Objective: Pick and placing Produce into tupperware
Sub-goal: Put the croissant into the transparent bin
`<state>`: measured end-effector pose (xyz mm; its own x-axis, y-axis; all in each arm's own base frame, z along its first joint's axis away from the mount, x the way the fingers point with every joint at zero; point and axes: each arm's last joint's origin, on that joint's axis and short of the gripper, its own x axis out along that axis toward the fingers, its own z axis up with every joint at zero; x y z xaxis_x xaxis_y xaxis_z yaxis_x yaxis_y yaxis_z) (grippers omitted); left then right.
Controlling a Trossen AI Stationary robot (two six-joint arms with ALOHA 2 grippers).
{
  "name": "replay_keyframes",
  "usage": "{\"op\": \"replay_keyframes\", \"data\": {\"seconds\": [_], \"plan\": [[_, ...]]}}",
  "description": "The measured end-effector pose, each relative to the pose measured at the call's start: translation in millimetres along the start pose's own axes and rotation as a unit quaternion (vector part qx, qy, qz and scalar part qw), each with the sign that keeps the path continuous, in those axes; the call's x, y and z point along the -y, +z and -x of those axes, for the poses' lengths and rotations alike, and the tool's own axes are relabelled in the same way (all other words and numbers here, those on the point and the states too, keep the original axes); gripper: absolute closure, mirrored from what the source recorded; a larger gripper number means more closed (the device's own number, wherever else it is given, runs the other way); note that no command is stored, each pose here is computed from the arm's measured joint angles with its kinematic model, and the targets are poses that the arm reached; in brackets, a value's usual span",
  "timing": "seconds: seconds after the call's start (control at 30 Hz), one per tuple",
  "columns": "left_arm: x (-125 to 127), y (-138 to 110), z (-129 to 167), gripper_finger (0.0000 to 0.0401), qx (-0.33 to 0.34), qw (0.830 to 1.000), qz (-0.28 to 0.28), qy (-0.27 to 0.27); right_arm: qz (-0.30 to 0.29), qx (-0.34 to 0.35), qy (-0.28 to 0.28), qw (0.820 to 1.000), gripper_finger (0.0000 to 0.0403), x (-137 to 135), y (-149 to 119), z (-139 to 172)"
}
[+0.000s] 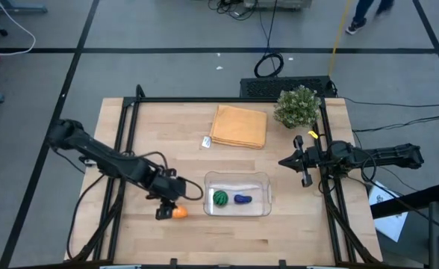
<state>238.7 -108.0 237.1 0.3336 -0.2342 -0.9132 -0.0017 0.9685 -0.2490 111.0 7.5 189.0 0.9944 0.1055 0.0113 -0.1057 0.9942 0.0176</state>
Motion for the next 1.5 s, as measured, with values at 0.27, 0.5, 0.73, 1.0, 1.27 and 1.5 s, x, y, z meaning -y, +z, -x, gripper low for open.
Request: {"op": "replay_keyframes", "data": {"seconds": [0.27,0.5,0.73,1.0,1.27,1.5], "plan": [[3,2,-26,0.0162,-0.035,0.999,0.026,0.015,0.0,0.0,0.0,1.0,0.0403,0,0,0],[17,-2,-29,0.0162,-0.031,0.999,0.043,-0.006,0.0,-0.004,0.0,1.0,0.0403,0,-1,0],[29,-6,-33,0.0162,-0.006,0.999,0.039,0.018,0.001,-0.005,0.0,1.0,0.0403,0,-1,0],[31,-12,-47,0.0162,-0.023,0.998,0.024,0.059,0.001,-0.004,0.0,1.0,0.0403,0,-1,0],[35,-17,-69,0.0162,-0.066,0.996,0.016,0.063,-0.002,-0.004,0.0,1.0,0.0403,0,-1,0],[35,-18,-74,0.0162,-0.066,0.995,0.016,0.077,-0.002,-0.005,0.0,1.0,0.0403,0,-1,0]]}}
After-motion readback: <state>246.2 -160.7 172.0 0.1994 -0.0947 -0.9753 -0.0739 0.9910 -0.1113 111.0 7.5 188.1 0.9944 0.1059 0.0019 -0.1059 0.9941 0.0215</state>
